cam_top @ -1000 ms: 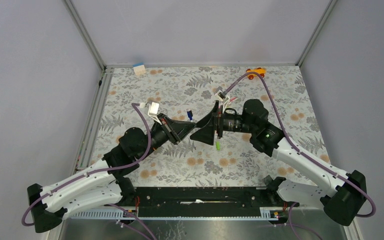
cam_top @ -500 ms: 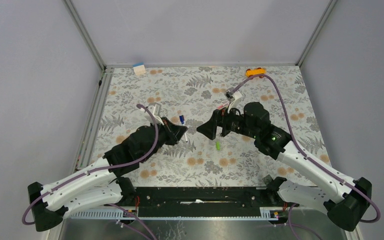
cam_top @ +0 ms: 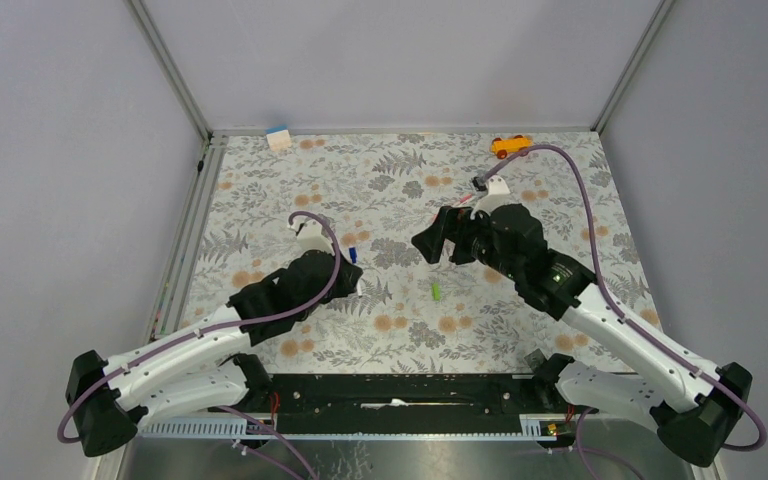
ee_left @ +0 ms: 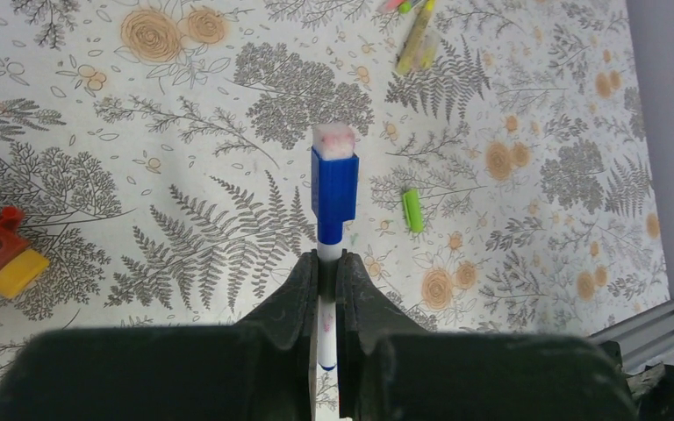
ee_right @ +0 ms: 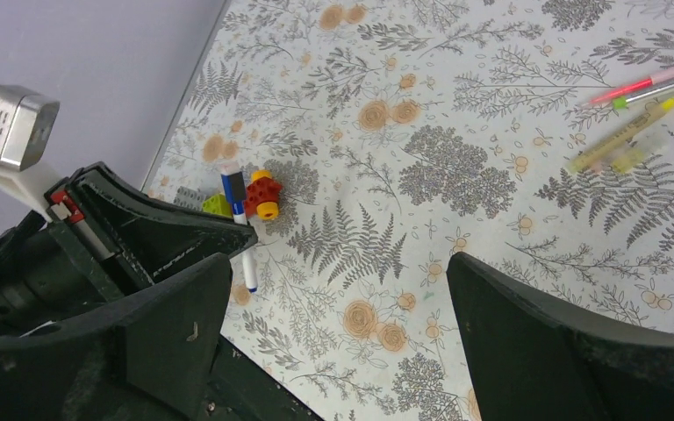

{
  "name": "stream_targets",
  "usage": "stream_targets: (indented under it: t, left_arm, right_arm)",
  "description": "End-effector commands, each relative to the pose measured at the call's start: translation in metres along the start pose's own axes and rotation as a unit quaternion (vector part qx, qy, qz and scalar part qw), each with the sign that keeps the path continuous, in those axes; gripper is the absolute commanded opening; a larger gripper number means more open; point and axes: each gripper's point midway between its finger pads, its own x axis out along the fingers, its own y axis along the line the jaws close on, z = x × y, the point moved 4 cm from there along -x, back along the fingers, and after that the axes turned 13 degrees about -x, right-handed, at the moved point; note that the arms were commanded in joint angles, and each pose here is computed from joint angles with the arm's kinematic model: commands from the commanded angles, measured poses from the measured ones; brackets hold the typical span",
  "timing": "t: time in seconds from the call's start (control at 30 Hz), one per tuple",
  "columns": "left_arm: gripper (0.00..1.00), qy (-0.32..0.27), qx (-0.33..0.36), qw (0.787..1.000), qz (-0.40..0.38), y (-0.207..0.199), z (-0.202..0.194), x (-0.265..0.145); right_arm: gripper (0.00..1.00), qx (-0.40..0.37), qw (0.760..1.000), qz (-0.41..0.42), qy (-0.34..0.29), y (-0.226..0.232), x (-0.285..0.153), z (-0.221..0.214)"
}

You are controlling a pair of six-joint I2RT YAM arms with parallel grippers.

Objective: Insert the pens into the pen caps

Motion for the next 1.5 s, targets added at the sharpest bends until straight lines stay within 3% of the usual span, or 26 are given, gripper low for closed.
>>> stream_targets:
  t: [0.0, 0.3, 0.63, 1.07, 1.47]
  left_arm:
    - [0.0, -0.012, -0.011, 1.0, -0.001, 0.0, 0.003, 0.005]
    - [0.0, 0.003, -0.01, 1.0, 0.016, 0.01, -0.004, 0.015]
    - [0.0, 0.037, -0.009, 0.996, 0.083, 0.036, -0.019, 0.035]
    - [0.0, 0.134, 0.035, 0.974, 0.178, 0.078, -0.065, 0.067]
    - [0.0, 0.163, 0.045, 0.962, 0.215, 0.095, -0.082, 0.081]
  right_arm:
    - [1.0, 0.019, 1.0, -0.023, -0.007, 0.001, 0.0, 0.017]
    - [1.0, 0.087, 0.992, -0.047, -0.074, 0.001, -0.013, 0.049]
    - [1.0, 0.129, 0.989, -0.028, -0.065, 0.011, -0.005, 0.059]
    - [1.0, 0.131, 0.987, -0.05, -0.083, 0.002, -0.008, 0.056]
    - [1.0, 0.11, 0.989, -0.058, -0.079, -0.003, -0.008, 0.05]
